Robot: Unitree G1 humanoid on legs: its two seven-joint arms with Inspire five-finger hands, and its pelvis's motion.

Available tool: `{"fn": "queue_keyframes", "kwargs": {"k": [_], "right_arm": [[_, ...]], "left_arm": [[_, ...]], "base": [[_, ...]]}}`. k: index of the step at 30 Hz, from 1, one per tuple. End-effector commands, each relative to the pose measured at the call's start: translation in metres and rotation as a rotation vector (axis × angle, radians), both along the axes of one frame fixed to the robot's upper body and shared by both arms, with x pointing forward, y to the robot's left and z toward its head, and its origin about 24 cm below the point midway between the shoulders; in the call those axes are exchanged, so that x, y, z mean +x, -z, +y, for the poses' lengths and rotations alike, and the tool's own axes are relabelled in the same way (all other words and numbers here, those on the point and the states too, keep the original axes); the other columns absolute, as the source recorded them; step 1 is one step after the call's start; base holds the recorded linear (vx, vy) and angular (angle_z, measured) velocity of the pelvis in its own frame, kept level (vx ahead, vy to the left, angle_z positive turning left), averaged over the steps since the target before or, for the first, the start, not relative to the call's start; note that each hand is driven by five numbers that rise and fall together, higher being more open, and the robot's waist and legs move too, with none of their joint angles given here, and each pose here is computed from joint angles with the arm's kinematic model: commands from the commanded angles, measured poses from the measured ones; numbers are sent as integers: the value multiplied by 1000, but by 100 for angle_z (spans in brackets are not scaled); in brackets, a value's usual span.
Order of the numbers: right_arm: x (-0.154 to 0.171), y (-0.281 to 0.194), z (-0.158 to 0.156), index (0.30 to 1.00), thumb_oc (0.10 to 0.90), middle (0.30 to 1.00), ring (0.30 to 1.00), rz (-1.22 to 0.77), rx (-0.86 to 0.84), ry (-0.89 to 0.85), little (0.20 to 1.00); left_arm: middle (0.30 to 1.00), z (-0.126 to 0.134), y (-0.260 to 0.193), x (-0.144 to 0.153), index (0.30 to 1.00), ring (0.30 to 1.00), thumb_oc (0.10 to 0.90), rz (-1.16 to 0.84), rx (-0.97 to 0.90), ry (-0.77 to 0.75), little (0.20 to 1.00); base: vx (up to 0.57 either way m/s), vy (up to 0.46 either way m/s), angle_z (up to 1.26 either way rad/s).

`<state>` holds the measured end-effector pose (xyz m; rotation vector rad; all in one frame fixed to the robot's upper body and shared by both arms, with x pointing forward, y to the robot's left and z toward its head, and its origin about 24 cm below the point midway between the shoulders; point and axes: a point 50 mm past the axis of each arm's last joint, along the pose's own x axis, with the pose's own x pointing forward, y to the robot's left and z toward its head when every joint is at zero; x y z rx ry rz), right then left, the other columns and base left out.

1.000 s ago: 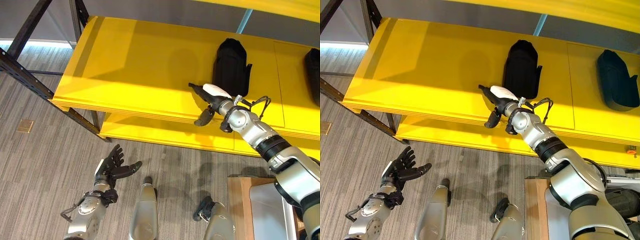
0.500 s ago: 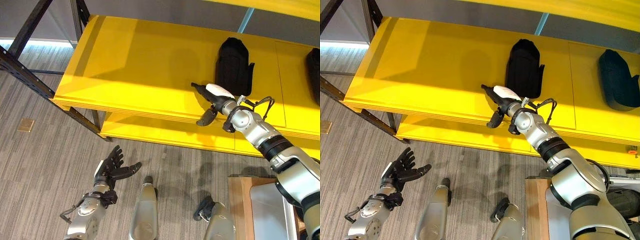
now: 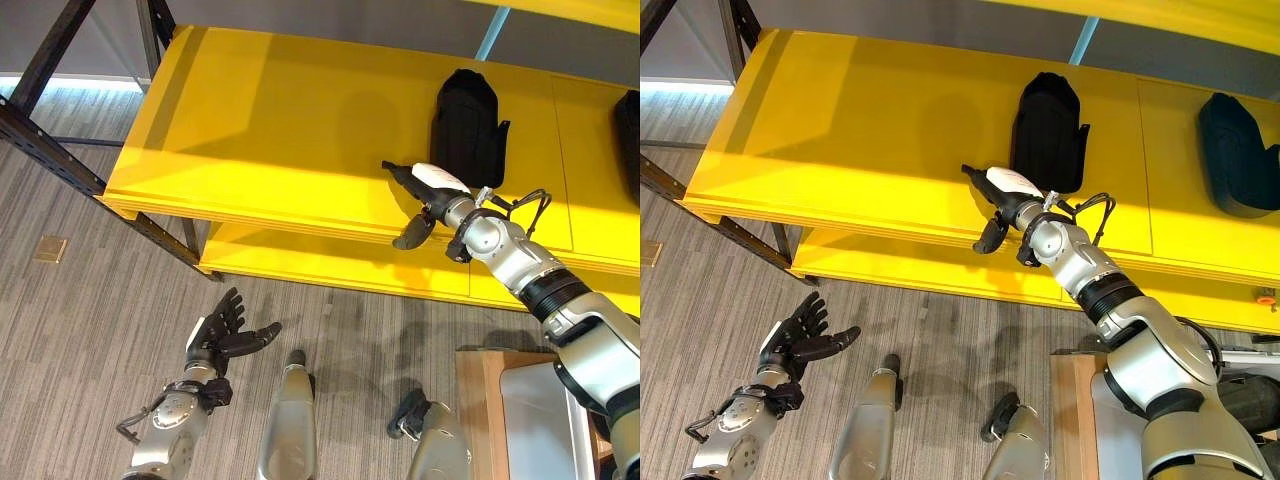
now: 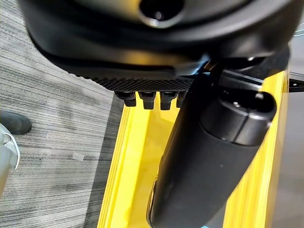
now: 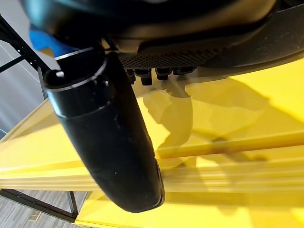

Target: Move parts from the plastic box to the shelf.

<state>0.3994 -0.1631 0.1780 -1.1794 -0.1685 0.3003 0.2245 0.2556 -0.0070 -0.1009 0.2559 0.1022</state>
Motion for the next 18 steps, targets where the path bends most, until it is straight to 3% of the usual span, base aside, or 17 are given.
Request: {"fn": "queue_keyframes", "kwargs": {"k": [1, 18], "right_arm": [[1, -89, -40, 1000, 900, 1000, 1000, -305, 59, 142, 1000], [4, -79, -75, 1000, 900, 1000, 1000, -270, 60, 295, 1000]], "left_arm": [[1000, 6, -40, 10, 1000, 1000, 900, -211, 52, 27, 1000], [1000, 5, -40, 11, 1000, 1000, 900, -210, 51, 34, 1000]], "base": [[0, 0, 0], [0, 0, 0]]}}
